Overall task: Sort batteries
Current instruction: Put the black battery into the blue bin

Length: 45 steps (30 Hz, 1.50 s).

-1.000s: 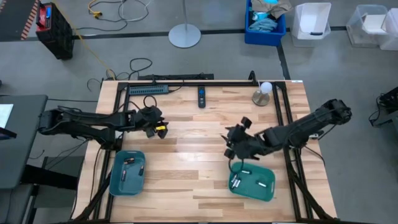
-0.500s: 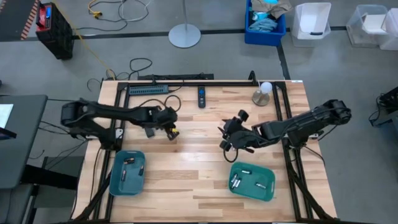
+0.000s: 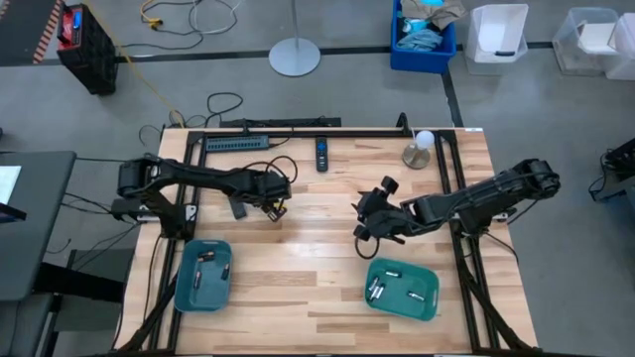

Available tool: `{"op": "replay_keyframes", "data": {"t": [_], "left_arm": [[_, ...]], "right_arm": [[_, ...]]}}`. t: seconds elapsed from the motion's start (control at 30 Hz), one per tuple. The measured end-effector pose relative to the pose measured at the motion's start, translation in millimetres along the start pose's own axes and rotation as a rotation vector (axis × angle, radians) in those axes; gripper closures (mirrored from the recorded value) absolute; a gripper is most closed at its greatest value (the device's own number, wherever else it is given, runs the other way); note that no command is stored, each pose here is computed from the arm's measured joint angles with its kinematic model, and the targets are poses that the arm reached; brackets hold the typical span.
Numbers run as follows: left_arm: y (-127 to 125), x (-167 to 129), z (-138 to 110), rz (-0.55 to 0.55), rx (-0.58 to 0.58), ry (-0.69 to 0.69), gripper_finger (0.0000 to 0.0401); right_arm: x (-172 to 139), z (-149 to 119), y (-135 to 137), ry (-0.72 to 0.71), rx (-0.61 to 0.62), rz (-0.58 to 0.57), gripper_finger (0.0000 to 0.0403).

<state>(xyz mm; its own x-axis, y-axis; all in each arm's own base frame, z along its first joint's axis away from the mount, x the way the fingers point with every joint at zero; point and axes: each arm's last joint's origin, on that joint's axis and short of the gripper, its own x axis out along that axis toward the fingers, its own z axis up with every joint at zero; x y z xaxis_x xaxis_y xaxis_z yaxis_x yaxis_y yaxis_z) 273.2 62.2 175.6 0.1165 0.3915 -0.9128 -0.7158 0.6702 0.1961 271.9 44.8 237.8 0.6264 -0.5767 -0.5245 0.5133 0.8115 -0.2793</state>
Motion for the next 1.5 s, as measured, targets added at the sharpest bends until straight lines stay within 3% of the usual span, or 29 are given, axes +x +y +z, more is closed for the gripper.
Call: {"op": "replay_keyframes", "data": {"t": [0.33,1.17,1.5], "left_arm": [[3.1,0.1,-0.9,-0.017,-0.082,0.055,0.0245],[0.6,0.5,2.2,-0.048,-0.119,0.028,0.0244],[5.7,0.4,-3.3,0.039,-0.245,0.055,0.0211]], "right_arm": [[0.5,0.8,-0.3,-0.004,0.007,0.000,0.0212],[0.5,0.7,-0.4,-0.004,0.007,-0.001,0.0212],[0.4,1.0,-0.3,-0.006,0.008,0.000,0.0212]]}}
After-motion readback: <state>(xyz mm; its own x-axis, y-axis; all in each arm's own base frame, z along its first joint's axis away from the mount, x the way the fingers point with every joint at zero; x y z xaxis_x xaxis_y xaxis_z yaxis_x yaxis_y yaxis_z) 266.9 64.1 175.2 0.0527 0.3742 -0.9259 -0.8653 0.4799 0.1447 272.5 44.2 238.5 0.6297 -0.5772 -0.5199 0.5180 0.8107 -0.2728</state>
